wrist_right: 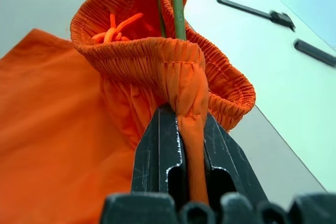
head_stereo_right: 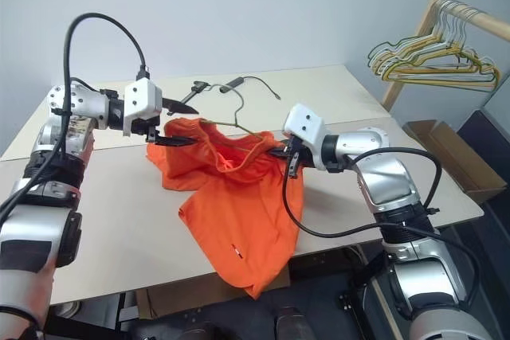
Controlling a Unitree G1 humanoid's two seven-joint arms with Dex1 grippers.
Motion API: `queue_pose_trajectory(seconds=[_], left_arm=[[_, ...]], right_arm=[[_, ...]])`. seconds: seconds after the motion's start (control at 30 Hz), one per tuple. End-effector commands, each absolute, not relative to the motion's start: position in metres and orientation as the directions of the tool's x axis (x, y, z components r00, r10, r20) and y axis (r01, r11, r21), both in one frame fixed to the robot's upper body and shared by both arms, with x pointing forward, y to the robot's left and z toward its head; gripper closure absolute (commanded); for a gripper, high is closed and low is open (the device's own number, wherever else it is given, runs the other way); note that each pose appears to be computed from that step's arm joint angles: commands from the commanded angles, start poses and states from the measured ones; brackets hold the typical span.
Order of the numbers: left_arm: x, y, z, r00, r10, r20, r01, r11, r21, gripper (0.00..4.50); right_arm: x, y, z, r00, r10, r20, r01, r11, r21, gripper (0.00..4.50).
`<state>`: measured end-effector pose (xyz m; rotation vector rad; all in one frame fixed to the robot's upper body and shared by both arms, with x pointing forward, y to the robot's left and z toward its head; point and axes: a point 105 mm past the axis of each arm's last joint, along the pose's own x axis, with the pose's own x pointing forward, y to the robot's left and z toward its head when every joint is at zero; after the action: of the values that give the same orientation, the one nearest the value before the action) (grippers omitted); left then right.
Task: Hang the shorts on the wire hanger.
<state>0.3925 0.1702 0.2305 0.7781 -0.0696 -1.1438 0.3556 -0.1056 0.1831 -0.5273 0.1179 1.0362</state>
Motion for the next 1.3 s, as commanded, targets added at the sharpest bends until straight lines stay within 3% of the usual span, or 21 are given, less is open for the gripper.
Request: queue_pose_trajectory(seconds=[0.03, 0.13, 0.33, 0.53, 0.67, 0.73, 0.9, 1.1, 1.3], left_arm=[[0.392, 0.184, 0.280, 0.517, -0.846, -0.131, 0.697, 0.328, 0.638, 0.04], [0.384, 0.193, 0.295, 0.524, -0.851, -0.034, 0.678, 0.393, 0.621, 0.04], [0.358, 0.189, 0.277, 0.461, -0.887, -0.002, 0.727, 0.377, 0.573, 0.04], [0.326, 0.170, 0.275, 0.357, -0.920, 0.162, 0.804, 0.391, 0.448, 0.04], [0.325, 0.163, 0.275, 0.372, -0.904, 0.210, 0.809, 0.427, 0.404, 0.04], [0.323, 0.158, 0.279, 0.357, -0.904, 0.236, 0.816, 0.424, 0.392, 0.04], [0.321, 0.154, 0.284, 0.336, -0.899, 0.282, 0.827, 0.425, 0.368, 0.04], [0.319, 0.150, 0.285, 0.325, -0.889, 0.323, 0.838, 0.429, 0.337, 0.04], [0.318, 0.146, 0.285, 0.331, -0.872, 0.360, 0.840, 0.446, 0.310, 0.04]], right_arm=[[0.358, -0.126, 0.201, 0.592, 0.756, -0.280, -0.795, 0.491, -0.357, 4.50], [0.360, -0.147, 0.201, 0.658, 0.701, -0.275, -0.750, 0.576, -0.326, 4.50], [0.361, -0.184, 0.202, 0.816, 0.466, -0.341, -0.553, 0.802, -0.228, 4.50], [0.358, -0.230, 0.204, 0.938, 0.078, -0.339, -0.142, 0.975, -0.171, 4.50], [0.355, -0.258, 0.196, 0.903, -0.150, -0.402, 0.103, 0.985, -0.137, 4.50], [0.350, -0.274, 0.192, 0.840, -0.322, -0.437, 0.265, 0.946, -0.188, 4.50], [0.342, -0.297, 0.200, 0.717, -0.569, -0.403, 0.542, 0.819, -0.191, 4.50], [0.335, -0.320, 0.214, 0.570, -0.754, -0.326, 0.747, 0.641, -0.178, 4.50], [0.337, -0.342, 0.224, 0.485, -0.834, -0.261, 0.835, 0.531, -0.145, 4.50]])
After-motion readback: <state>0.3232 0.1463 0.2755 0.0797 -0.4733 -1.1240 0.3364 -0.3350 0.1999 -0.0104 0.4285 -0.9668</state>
